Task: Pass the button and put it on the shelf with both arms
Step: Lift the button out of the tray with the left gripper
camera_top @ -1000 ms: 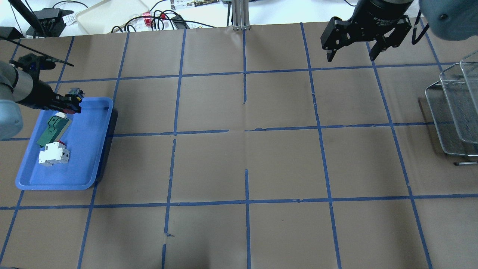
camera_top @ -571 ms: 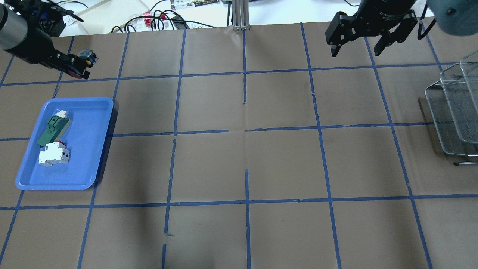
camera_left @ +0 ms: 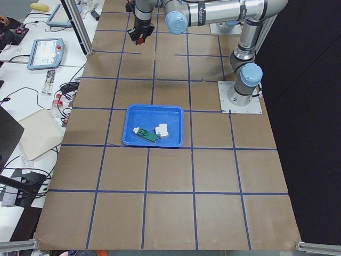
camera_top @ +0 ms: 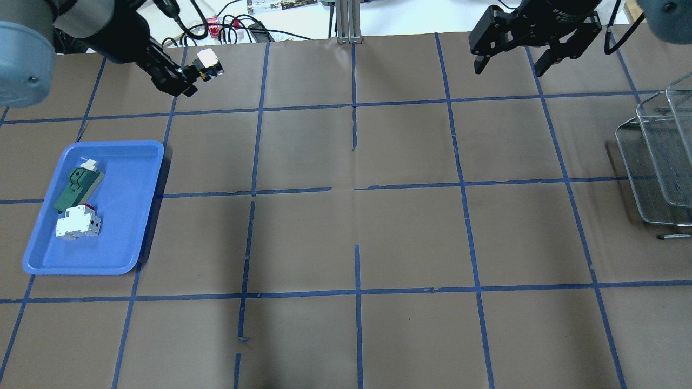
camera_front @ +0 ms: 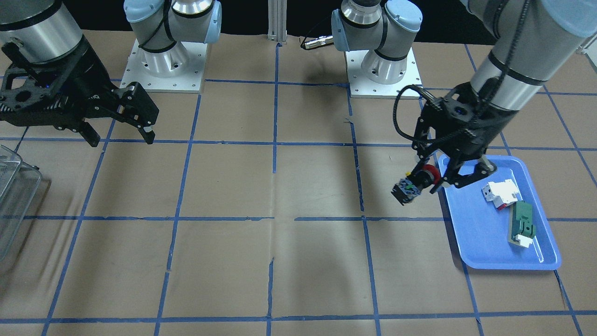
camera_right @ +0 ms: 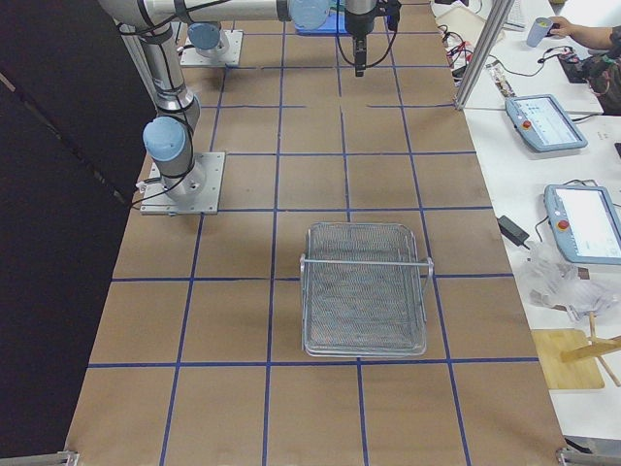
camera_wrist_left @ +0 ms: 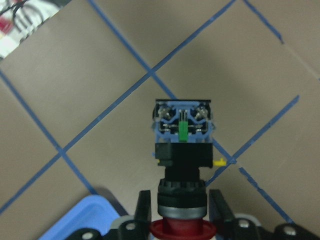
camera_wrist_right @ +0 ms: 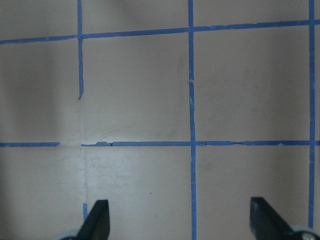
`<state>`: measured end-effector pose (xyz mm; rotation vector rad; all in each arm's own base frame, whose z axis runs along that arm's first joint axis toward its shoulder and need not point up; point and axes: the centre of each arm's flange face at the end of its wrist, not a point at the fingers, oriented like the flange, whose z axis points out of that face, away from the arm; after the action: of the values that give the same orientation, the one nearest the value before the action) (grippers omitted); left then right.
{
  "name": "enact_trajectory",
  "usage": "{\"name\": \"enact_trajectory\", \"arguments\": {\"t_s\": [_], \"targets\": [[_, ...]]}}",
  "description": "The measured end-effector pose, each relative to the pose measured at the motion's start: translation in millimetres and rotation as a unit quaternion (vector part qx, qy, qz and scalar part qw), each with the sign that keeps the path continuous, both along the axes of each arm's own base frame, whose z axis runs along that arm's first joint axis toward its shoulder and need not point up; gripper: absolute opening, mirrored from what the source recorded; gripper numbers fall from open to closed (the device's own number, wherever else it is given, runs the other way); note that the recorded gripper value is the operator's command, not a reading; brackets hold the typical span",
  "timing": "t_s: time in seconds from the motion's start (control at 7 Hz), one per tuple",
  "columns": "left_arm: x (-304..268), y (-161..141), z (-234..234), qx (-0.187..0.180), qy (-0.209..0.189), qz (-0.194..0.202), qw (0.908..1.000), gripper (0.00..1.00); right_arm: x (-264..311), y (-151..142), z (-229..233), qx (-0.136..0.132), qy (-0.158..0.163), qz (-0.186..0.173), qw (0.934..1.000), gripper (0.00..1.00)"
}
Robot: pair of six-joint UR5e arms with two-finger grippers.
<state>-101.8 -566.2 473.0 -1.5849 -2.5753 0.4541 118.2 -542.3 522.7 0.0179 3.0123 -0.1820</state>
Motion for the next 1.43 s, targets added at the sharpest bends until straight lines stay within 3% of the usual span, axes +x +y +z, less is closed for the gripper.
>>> {"name": "enact_trajectory", "arguments": {"t_s": [0.14, 0.29, 0.43, 0.57, 0.71, 1.0, 1.14, 1.43], "targets": [[-34, 3, -9, -0.009, 0.021, -0.084, 0.9962, 0.0, -3, -1, 5, -0.006, 0.009, 0.002, 0.9999, 1.0], [-59, 7, -19, -0.021, 0.043, -0.163, 0.9855, 0.0, -7, -3, 9, -0.009, 0.023, 0.003, 0.9997, 1.0], [-78, 13, -34, -0.04, 0.077, -0.236, 0.9678, 0.0, -7, -6, 0, -0.001, 0.027, 0.003, 0.9996, 1.0], [-89, 19, -49, -0.057, 0.109, -0.272, 0.9543, 0.0, -5, -8, -15, 0.014, 0.024, 0.003, 0.9996, 1.0], [-95, 24, -64, -0.059, 0.137, -0.267, 0.9522, 0.0, 2, -10, -33, 0.031, 0.006, -0.005, 0.9995, 1.0], [-105, 31, -78, -0.042, 0.177, -0.236, 0.9544, 0.0, 20, -16, -55, 0.063, -0.039, -0.069, 0.9949, 1.0], [-107, 34, -83, -0.034, 0.19, -0.229, 0.954, 0.0, 37, -17, -62, 0.075, -0.047, -0.104, 0.9906, 1.0], [-110, 39, -92, -0.025, 0.21, -0.224, 0.9513, 0.0, 91, -24, -77, 0.089, -0.073, -0.187, 0.9757, 1.0]]}}
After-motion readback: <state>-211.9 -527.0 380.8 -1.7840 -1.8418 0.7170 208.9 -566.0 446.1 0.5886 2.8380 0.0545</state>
